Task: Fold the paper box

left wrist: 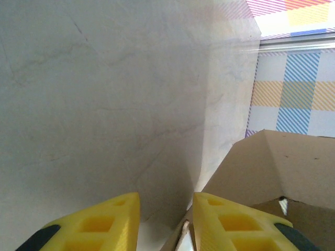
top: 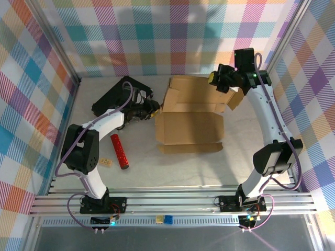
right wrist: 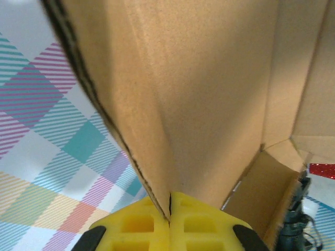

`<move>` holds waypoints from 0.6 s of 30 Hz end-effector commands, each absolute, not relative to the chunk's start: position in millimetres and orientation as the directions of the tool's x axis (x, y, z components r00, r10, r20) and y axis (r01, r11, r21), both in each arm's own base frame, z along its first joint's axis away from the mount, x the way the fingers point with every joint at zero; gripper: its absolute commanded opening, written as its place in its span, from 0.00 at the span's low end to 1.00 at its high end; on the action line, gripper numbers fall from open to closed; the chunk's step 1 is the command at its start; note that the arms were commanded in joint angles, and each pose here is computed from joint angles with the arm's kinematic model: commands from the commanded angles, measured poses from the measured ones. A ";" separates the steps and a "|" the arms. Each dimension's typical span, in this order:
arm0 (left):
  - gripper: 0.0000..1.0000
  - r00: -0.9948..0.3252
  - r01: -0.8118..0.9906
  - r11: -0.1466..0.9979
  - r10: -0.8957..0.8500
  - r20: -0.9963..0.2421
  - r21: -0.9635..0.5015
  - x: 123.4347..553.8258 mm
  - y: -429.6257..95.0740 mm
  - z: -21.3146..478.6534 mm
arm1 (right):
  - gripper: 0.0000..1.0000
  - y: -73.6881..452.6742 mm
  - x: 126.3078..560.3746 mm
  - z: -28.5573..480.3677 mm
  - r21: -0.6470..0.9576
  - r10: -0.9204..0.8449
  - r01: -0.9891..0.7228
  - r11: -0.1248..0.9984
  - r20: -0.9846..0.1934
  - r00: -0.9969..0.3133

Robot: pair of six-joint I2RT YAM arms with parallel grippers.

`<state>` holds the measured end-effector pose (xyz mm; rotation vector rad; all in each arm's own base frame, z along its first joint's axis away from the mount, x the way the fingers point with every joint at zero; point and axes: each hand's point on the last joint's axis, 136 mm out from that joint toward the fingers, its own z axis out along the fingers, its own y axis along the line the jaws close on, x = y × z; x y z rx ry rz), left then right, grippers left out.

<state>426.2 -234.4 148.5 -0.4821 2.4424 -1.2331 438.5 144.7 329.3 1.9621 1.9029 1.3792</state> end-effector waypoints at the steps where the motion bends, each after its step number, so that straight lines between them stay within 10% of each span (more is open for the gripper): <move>1: 0.32 -0.863 -0.075 0.519 -0.461 -0.205 -0.852 425.1 -241.7 177.1 | 0.00 142.1 444.1 354.0 0.623 0.796 0.724 -0.297 0.580 -0.173; 18: 0.42 -0.832 -0.018 0.608 -0.449 -0.325 -0.794 409.2 -247.1 196.0 | 0.00 130.4 454.4 351.6 0.556 0.753 0.744 -0.371 0.648 -0.109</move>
